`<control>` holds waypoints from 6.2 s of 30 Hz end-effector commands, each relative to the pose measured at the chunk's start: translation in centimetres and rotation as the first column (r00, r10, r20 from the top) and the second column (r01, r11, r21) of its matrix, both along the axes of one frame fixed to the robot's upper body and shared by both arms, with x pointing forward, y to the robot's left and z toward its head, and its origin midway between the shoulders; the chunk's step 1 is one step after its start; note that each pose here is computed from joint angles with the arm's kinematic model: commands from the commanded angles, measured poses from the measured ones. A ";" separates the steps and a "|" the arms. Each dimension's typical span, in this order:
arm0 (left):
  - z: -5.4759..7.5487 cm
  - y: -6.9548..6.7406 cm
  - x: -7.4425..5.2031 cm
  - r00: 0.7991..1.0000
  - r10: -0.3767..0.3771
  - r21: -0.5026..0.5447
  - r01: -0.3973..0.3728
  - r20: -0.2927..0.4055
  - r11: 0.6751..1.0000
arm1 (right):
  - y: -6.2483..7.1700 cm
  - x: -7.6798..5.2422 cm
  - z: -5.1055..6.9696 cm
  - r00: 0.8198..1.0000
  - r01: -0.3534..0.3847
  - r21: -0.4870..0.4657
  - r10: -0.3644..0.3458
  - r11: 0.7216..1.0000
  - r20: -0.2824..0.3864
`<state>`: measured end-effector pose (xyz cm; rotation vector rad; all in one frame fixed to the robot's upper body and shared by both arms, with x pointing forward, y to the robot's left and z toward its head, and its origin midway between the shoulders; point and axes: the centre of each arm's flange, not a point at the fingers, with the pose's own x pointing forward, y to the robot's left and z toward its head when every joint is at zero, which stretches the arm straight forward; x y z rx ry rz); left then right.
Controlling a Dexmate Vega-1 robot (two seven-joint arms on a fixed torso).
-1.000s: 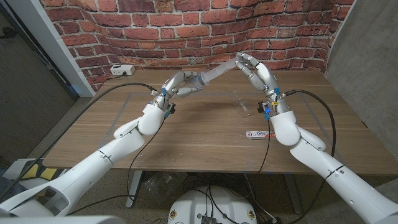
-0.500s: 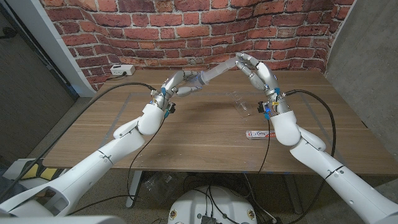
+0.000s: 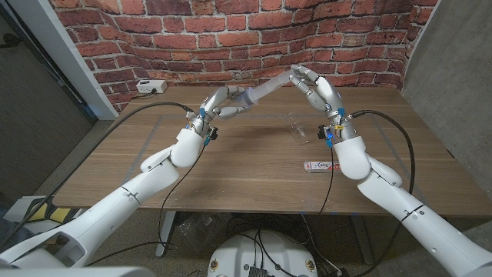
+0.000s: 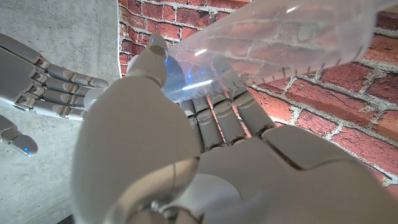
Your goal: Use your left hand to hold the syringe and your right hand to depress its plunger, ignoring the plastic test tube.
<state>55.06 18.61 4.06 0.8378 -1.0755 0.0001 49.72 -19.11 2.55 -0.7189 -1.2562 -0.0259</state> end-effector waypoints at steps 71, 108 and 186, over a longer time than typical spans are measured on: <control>0.8 -0.5 -0.3 0.999 -0.041 -0.006 0.042 0.020 0.999 | 4.2 2.3 -1.2 0.988 -0.082 -0.154 0.060 0.985 -0.143; 1.1 -1.1 0.0 0.999 -0.049 -0.001 0.049 0.014 0.999 | 5.6 3.0 -1.5 0.980 -0.126 -0.209 0.089 0.970 -0.179; -0.5 1.5 -2.1 0.999 0.039 -0.003 -0.039 0.001 0.999 | -1.8 3.4 -2.2 0.915 -0.243 0.189 0.290 0.951 -0.282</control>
